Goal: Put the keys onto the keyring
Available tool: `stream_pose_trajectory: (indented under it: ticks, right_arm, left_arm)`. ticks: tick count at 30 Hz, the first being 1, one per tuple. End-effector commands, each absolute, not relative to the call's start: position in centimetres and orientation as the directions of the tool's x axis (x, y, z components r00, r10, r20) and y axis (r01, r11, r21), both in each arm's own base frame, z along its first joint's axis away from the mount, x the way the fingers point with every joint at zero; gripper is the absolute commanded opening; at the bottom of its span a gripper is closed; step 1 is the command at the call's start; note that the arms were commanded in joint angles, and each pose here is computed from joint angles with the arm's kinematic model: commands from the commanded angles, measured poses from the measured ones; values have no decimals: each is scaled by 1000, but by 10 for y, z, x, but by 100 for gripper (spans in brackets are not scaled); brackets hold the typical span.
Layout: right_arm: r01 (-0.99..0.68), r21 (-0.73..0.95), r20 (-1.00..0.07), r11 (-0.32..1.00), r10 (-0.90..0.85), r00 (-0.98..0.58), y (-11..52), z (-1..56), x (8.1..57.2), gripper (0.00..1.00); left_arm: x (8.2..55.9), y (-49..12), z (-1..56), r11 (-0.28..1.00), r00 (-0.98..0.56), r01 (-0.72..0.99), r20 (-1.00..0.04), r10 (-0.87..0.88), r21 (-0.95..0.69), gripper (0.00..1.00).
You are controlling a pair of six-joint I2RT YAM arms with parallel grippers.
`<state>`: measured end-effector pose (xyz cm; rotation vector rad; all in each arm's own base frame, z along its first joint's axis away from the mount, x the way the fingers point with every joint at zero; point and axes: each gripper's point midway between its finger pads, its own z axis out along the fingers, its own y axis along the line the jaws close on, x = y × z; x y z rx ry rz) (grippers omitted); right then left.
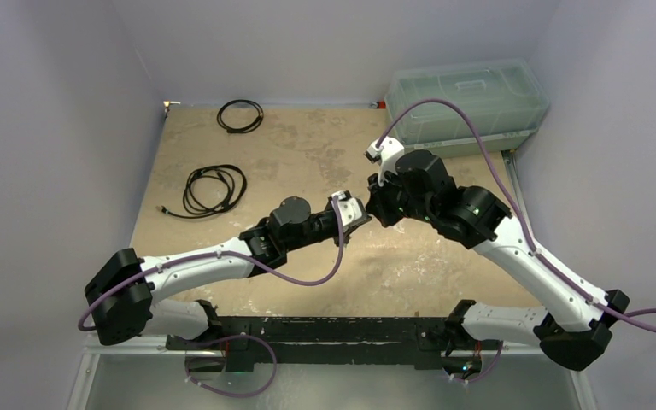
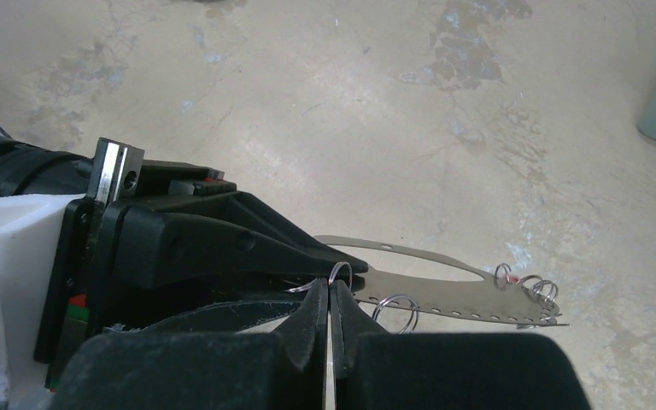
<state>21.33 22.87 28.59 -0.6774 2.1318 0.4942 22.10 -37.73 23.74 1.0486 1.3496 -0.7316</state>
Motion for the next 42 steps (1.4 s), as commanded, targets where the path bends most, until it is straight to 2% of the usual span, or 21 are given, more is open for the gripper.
stream_pose_trajectory:
  ticks: [1, 4, 9, 12, 13, 17, 21, 24, 27, 29, 36, 42]
  right_arm:
    - [-623, 132, -814, 771, -274, -512, 228, 305, 208, 0]
    - [-626, 133, -803, 768, -286, -522, 228, 302, 208, 0]
    - [-633, 156, -779, 758, -299, -550, 232, 295, 204, 0]
    - [-613, 148, -762, 776, -305, -571, 228, 290, 207, 0]
    - [-600, 144, -753, 787, -307, -583, 225, 288, 209, 0]
    - [-578, 148, -724, 803, -310, -616, 223, 282, 215, 0]
    - [-583, 159, -723, 796, -309, -618, 229, 282, 218, 1]
    - [-587, 163, -740, 793, -295, -604, 233, 286, 222, 21]
    - [-628, 207, -785, 750, -256, -564, 244, 304, 219, 50]
    - [-633, 213, -819, 745, -217, -531, 244, 316, 220, 58]
    - [-609, 189, -916, 770, -84, -392, 227, 341, 225, 58]
    - [-602, 111, -950, 791, -94, -298, 209, 336, 225, 52]
  left_arm:
    - [232, -371, 245, 423, 212, 866, -962, 170, 266, 0]
    - [232, -368, 246, 431, 214, 861, -961, 173, 269, 5]
    - [232, -366, 251, 446, 224, 854, -963, 150, 269, 5]
    - [231, -364, 255, 445, 240, 852, -961, 138, 277, 4]
    - [229, -364, 255, 437, 250, 853, -959, 136, 284, 0]
    - [213, -366, 257, 386, 294, 870, -951, 94, 307, 0]
    - [214, -367, 256, 396, 255, 878, -963, 89, 269, 0]
    - [214, -370, 258, 399, 219, 887, -973, 76, 231, 0]
    - [214, -372, 259, 407, 179, 896, -983, 43, 180, 0]
    - [214, -374, 262, 418, 148, 897, -989, 17, 141, 0]
    - [212, -379, 283, 422, 21, 906, -995, -102, -24, 0]
    - [206, -379, 301, 364, -50, 924, -979, -196, -119, 0]
